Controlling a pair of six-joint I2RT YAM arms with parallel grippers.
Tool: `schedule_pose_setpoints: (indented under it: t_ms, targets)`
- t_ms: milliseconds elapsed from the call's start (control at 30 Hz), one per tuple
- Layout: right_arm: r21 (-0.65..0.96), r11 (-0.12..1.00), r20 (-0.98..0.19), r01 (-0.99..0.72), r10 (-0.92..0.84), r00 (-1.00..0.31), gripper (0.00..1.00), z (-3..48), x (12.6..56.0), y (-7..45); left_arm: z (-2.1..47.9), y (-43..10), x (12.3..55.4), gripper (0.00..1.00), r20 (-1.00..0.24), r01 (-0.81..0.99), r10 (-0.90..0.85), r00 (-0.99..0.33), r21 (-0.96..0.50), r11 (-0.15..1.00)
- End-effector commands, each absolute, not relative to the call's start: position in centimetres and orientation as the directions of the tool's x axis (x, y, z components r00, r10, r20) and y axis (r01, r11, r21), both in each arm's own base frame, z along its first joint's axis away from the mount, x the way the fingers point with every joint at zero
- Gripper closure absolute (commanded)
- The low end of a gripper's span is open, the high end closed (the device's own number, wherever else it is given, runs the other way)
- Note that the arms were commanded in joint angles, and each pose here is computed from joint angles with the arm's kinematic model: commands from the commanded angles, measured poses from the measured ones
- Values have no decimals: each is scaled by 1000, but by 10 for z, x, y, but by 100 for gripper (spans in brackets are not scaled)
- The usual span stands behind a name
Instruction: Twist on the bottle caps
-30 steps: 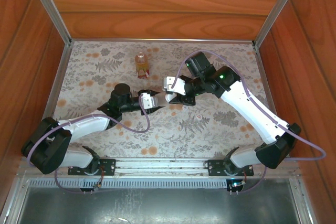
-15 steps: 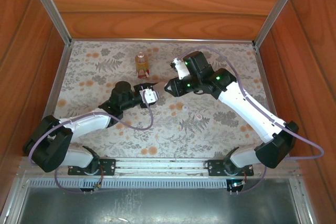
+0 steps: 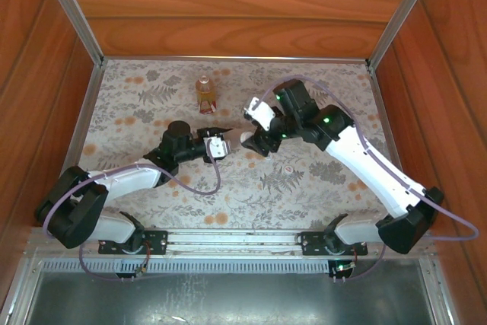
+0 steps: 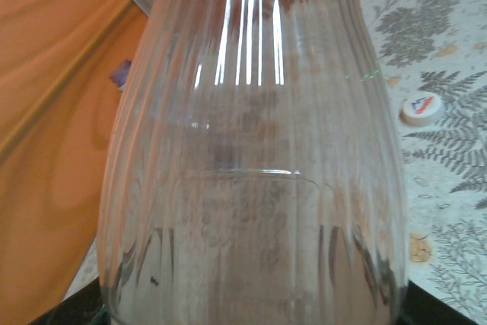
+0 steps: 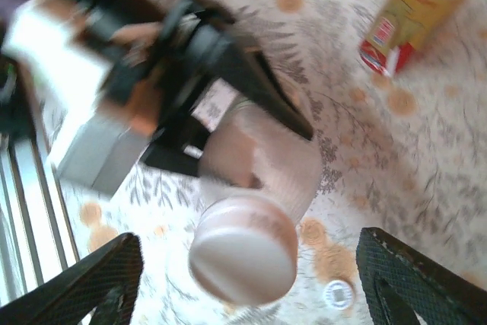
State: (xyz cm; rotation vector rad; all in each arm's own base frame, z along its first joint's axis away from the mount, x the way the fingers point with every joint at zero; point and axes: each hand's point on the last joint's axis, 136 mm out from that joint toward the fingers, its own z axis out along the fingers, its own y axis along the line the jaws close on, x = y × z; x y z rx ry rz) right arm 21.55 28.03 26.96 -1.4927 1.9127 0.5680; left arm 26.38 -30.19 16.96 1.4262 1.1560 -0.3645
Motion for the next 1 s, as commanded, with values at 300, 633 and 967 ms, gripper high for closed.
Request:
schedule_pose_setpoints:
  t_ms: [300,633,967]
  targets:
    - [-286,-154,-616,-946,-727,304,34,271,195,279,185,-303,246,69,-788,796,356,503,582,163]
    - [-288,-134,-606,-948,-741,289,54,263,206,289,188,-302,246,69,-795,800,349,495,574,174]
    - [-182,27,-680,-983,-725,106,68,269,210,296,186,-301,254,70,-790,790,379,483,579,200]
